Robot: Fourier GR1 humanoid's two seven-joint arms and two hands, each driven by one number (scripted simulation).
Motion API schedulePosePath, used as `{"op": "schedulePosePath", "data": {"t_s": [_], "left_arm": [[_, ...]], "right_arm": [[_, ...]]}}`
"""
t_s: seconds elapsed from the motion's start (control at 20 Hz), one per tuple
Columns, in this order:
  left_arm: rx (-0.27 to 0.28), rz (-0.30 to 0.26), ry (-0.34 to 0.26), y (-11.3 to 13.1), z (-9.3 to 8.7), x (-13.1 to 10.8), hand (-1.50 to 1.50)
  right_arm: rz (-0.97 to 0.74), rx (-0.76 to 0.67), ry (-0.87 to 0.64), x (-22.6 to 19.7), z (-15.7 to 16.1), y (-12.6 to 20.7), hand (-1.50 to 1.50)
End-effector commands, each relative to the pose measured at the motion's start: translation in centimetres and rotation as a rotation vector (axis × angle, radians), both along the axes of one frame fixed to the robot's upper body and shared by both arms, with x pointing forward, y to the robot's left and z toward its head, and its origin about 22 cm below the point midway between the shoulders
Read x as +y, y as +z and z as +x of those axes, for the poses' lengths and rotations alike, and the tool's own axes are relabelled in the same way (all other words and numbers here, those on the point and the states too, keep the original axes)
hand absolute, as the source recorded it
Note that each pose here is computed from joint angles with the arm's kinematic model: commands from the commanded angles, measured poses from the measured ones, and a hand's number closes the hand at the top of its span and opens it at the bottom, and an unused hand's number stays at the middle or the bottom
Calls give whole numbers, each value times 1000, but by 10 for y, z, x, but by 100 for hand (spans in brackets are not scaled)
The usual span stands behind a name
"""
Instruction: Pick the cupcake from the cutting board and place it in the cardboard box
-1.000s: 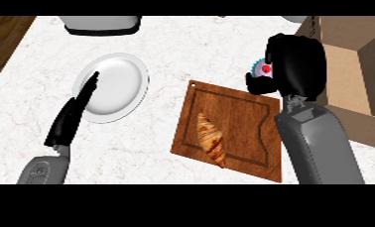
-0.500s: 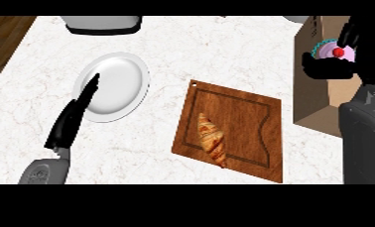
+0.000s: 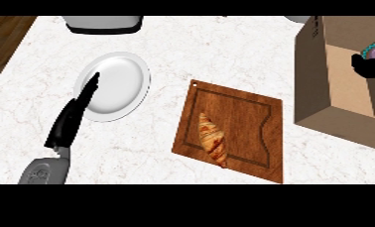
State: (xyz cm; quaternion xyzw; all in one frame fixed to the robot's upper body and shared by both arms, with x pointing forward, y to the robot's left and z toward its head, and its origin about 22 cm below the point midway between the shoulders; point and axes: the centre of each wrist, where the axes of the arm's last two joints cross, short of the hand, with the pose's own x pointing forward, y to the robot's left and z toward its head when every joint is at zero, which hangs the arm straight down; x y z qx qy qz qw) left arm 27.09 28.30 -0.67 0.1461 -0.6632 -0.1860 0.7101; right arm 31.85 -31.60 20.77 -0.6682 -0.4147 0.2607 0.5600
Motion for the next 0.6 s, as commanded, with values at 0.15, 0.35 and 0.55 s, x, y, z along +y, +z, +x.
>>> {"op": "schedulePosePath", "data": {"t_s": [0.15, 0.35, 0.55], "left_arm": [[-4, 10, -7, -3, 6, -7, 0], [-9, -4, -23, 5, 3, -2, 0], [3, -1, -14, -6, 2, -14, 0]], "right_arm": [[212, 209, -66, -69, 20, -41, 150], [355, 295, -6, -75, 28, -73, -150], [382, 151, 130, -84, 37, -80, -150]]}}
